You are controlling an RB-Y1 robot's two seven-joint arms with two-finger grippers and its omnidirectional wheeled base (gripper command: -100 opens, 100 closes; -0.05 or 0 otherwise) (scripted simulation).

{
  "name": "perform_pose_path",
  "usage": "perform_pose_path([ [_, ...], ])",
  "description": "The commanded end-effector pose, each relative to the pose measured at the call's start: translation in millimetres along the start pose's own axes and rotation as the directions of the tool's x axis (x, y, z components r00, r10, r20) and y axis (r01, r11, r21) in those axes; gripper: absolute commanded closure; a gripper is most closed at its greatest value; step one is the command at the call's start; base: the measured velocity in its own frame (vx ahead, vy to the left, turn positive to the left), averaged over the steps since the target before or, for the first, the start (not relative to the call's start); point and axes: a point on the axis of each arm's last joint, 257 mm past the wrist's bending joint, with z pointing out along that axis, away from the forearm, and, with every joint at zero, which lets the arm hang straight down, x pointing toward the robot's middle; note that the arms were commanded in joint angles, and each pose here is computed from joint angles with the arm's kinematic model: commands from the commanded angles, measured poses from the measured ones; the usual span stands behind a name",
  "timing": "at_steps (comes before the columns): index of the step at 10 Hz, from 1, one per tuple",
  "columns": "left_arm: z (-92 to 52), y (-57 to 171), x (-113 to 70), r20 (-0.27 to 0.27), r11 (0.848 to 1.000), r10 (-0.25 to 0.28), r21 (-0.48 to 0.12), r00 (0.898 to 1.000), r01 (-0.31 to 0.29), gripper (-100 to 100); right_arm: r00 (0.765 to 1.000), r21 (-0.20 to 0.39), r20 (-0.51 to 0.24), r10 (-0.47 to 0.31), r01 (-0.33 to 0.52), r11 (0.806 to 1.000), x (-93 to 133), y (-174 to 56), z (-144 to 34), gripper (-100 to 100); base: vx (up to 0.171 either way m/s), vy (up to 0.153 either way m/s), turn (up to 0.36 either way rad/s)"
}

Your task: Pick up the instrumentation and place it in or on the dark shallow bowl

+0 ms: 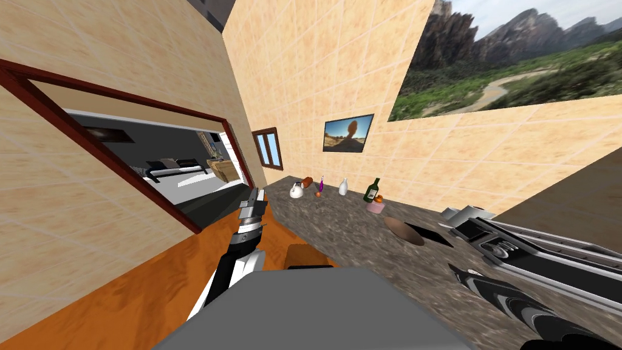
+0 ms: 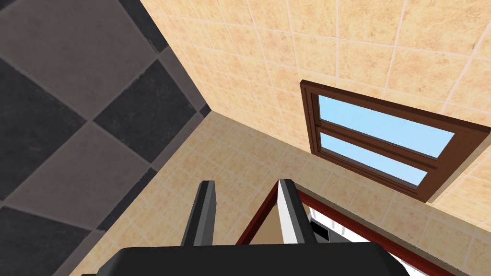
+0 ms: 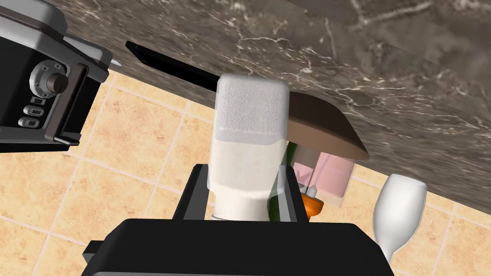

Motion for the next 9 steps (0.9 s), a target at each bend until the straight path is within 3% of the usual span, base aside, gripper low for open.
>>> perform_pose_path([
  [1,0.0,0.0,0.0,0.0,1.0,0.0,0.0,1.0,0.0,0,0.999,-0.03,0.035,-0.02,0.021,0.999,-21.8,10.7,1.5,100,0.027,-0.077,0.078],
  [9,0.0,0.0,0.0,0.0,1.0,0.0,0.0,1.0,0.0,0,0.973,-0.138,0.207,-0.104,0.134,0.981,-116.8,69.5,14.5,100,0.015,-0.082,0.074],
])
